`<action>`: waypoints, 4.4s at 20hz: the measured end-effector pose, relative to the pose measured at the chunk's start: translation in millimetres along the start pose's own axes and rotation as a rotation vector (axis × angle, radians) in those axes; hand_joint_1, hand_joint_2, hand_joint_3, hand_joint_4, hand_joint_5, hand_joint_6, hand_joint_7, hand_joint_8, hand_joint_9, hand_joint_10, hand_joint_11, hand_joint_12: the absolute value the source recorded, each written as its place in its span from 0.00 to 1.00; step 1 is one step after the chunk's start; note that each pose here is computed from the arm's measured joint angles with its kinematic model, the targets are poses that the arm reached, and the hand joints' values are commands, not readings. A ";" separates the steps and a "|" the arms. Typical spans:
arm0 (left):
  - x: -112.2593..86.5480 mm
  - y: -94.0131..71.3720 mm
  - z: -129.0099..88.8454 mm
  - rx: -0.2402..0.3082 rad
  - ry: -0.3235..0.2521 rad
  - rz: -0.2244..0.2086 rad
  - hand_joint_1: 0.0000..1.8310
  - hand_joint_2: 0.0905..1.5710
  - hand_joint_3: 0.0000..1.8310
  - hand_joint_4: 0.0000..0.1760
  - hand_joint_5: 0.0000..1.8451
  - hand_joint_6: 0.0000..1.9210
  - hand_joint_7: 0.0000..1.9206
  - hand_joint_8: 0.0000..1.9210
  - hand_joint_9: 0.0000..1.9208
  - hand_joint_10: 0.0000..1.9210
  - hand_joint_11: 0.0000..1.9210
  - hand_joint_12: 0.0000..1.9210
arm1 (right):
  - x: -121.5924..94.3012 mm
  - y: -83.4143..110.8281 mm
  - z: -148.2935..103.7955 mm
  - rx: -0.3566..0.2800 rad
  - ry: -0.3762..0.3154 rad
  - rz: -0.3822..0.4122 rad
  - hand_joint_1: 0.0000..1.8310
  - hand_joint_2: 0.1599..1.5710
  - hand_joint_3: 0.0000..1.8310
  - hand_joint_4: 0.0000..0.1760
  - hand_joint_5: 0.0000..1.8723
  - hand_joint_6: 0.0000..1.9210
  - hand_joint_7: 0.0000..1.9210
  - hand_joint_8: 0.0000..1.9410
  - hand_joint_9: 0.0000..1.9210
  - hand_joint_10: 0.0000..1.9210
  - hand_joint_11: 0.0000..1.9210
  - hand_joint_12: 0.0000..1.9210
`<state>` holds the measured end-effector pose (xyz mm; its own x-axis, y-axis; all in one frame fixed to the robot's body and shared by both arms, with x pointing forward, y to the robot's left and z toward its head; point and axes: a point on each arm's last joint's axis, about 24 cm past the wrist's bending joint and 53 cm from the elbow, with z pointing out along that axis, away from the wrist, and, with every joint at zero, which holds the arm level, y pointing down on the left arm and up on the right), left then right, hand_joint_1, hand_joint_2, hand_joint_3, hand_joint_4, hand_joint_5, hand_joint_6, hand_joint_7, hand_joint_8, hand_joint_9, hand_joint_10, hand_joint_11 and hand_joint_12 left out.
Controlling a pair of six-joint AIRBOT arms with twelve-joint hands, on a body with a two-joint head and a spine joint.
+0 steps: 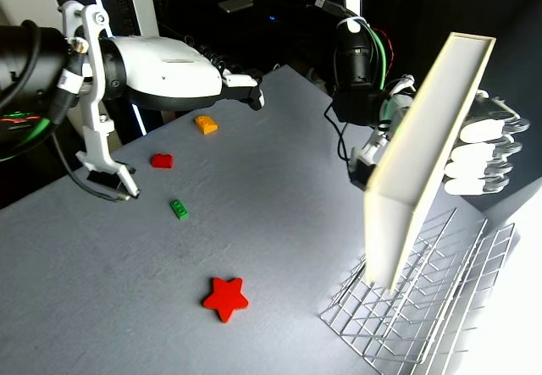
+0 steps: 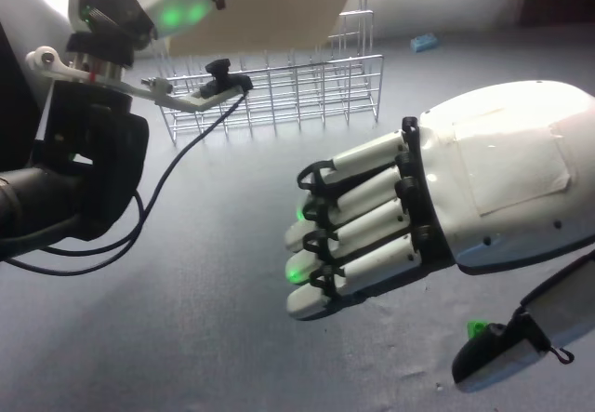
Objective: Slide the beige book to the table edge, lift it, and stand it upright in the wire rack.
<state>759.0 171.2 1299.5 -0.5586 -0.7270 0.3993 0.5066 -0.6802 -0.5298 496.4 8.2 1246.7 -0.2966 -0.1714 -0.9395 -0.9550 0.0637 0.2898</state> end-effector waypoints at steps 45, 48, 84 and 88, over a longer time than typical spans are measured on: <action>15.4 3.6 -19.2 0.037 0.016 0.148 0.74 0.76 0.00 0.00 0.41 0.63 0.40 0.70 0.40 0.77 0.33 0.78 | -1.1 8.7 18.8 -0.048 0.011 -0.001 0.17 0.73 0.00 0.00 0.14 0.00 0.15 0.00 0.15 0.00 0.00 0.39; 20.5 4.6 -20.7 0.049 0.023 0.153 0.74 0.75 0.00 0.00 0.41 0.62 0.41 0.69 0.41 0.76 0.35 0.77 | -1.0 9.1 19.0 -0.050 0.011 -0.001 0.16 0.73 0.00 0.00 0.14 0.00 0.14 0.00 0.14 0.00 0.00 0.38; 9.0 39.2 -16.9 -0.075 -0.034 0.130 0.73 0.77 0.00 0.00 0.40 0.63 0.38 0.74 0.38 0.80 0.34 0.79 | 0.4 15.6 23.5 -0.078 0.020 -0.004 0.17 0.72 0.00 0.00 0.17 0.00 0.17 0.00 0.17 0.00 0.00 0.43; 9.5 44.5 -14.3 -0.094 -0.041 0.133 0.73 0.75 0.00 0.00 0.43 0.59 0.41 0.71 0.41 0.78 0.36 0.79 | 0.5 16.0 23.6 -0.079 0.021 -0.004 0.17 0.72 0.00 0.00 0.15 0.00 0.17 0.00 0.17 0.00 0.00 0.43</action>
<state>766.8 135.4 1269.0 -0.4621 -0.8149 0.3499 0.5096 -0.5669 -0.6472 481.2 32.3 1246.6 -0.2920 -0.1919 -0.9370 -0.9538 -0.0143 0.3001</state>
